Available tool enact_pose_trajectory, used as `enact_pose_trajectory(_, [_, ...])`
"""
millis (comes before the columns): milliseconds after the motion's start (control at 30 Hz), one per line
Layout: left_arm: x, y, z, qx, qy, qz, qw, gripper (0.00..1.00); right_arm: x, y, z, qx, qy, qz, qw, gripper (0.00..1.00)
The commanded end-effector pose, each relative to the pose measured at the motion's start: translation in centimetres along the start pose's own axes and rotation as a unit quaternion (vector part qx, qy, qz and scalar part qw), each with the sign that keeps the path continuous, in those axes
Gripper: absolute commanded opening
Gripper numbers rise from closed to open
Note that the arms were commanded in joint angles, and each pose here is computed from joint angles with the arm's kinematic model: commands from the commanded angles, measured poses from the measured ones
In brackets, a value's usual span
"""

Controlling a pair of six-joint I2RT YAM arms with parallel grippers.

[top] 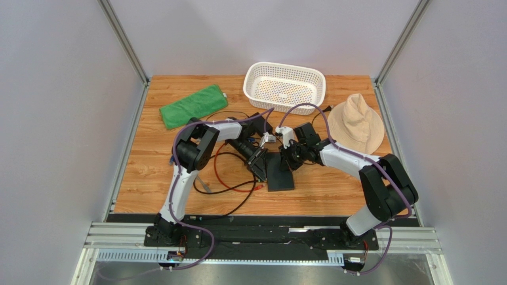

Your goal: Pull the plug from the switch port

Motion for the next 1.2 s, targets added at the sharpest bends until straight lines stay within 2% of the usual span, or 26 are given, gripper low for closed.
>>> enact_pose_trajectory(0, [1.0,-0.2,1.8,0.012,-0.029,0.018,0.999,0.44,-0.2,1.0,-0.4,-0.005,0.023,0.019,1.000,0.01])
enact_pose_trajectory(100, [1.2,-0.1,2.1,0.009,-0.032,0.021,0.999,0.42,-0.2,1.0,-0.4,-0.004,0.023,0.019,1.000,0.01])
enact_pose_trajectory(300, [1.3,-0.2,2.5,0.004,-0.038,0.024,0.999,0.28,-0.2,1.0,-0.4,-0.004,0.023,0.019,1.000,0.01])
enact_pose_trajectory(400, [1.5,-0.2,2.6,-0.003,-0.044,0.026,0.999,0.03,-0.1,1.1,-0.4,-0.004,0.023,0.021,1.000,0.01])
enact_pose_trajectory(433, [1.5,-0.2,2.8,-0.011,-0.054,0.027,0.998,0.00,-0.1,1.0,-0.4,-0.005,0.023,0.019,1.000,0.01])
enact_pose_trajectory(633, [1.1,-0.5,2.1,-0.030,-0.050,0.032,0.998,0.00,-0.1,1.0,-0.4,-0.004,0.023,0.020,1.000,0.01])
enact_pose_trajectory(1033, [1.3,0.5,2.7,-0.016,-0.030,0.044,0.998,0.00,0.0,0.9,-0.4,-0.003,0.023,0.022,0.999,0.01])
enact_pose_trajectory(1167, [0.9,-0.4,2.7,-0.019,-0.021,0.057,0.998,0.00,0.1,1.0,-0.5,-0.001,0.021,0.026,0.999,0.01])
Point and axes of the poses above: each gripper's point midway between its finger pads, its own x axis out along the fingers, its own z axis along the line the jaws close on, y = z × x, the point moved 10 cm from there along -x, back along the fingers, and after that the axes turned 2 degrees about -x, right-handed, at the moved point
